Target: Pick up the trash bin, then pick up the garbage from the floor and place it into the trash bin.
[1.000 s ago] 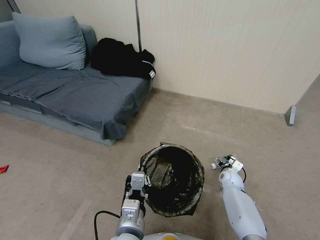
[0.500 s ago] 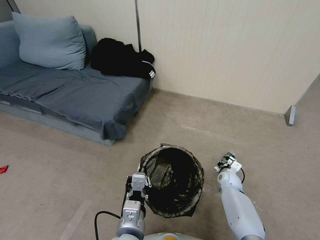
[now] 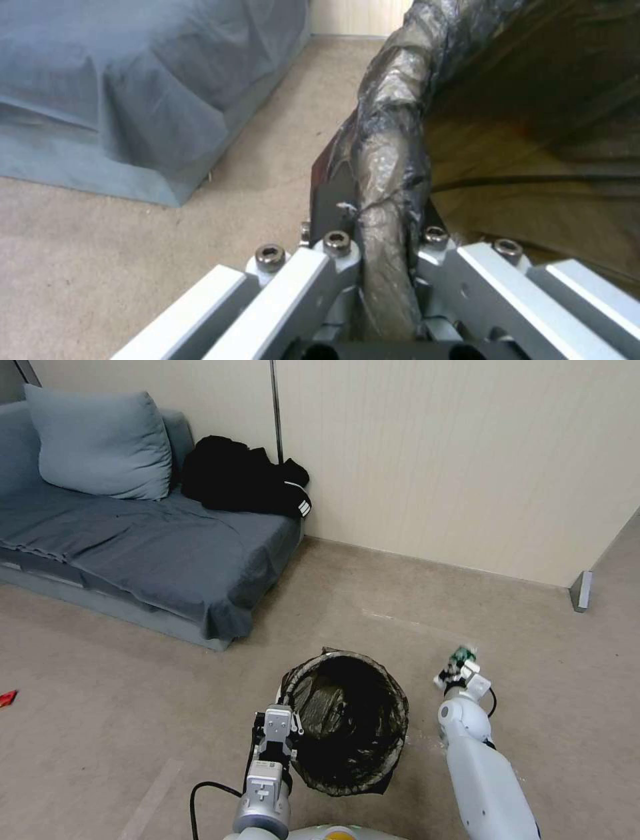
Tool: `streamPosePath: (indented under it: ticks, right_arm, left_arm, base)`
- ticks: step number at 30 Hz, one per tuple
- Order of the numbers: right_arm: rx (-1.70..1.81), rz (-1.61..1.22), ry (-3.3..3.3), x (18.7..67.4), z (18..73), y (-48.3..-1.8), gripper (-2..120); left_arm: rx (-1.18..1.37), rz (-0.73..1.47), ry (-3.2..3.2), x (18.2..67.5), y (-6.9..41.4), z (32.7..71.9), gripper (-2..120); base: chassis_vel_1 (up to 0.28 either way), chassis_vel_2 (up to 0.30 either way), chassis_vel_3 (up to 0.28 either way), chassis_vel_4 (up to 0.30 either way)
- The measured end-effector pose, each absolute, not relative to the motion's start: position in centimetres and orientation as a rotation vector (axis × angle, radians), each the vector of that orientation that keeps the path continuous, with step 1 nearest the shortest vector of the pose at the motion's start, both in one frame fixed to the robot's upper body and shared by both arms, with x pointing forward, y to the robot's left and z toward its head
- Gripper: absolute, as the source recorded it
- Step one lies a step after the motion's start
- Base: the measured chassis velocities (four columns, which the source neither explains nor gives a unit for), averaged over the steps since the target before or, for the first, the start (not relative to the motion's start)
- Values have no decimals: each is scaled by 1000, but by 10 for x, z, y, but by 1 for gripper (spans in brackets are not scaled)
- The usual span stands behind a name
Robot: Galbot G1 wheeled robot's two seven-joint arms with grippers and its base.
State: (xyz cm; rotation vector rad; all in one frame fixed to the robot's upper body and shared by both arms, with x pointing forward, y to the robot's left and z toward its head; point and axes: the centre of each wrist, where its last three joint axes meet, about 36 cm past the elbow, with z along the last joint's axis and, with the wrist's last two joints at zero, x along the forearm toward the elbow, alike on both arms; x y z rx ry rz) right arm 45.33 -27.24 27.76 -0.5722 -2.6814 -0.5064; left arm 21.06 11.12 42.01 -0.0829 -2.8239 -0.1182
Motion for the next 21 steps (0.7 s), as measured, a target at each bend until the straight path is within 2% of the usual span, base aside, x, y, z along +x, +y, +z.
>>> streamPosePath:
  ticks: [3,4,8,12,16,21]
  right_arm:
    - [-497,-403,-2909,432,323,-257,18]
    - [-497,-403,-2909,432,323,-257,18]
    - [-187,-101,-3346,390,379,-243,18]
    - [47,-10,-3454,371,391,-240,18]
    - [605,113,-3526,323,418,-231,18]
    - [847,175,-3492,296,421,-226,18]
  left_arm:
    - [-84,-113,-2824,211,111,420,0]
    - [-84,-113,-2824,211,111,420,0]
    - [-85,-106,-2818,211,111,419,0]
    - [-86,-97,-2812,211,111,419,0]
    - [-101,-74,-2810,213,111,421,0]
    - [-112,-48,-2824,219,110,425,0]
  base:
    - [0,0,0,0]
    - [0,0,0,0]
    - [0,0,0,0]
    - [0,0,0,0]
    - [0,0,0,0]
    - [0,0,0,0]
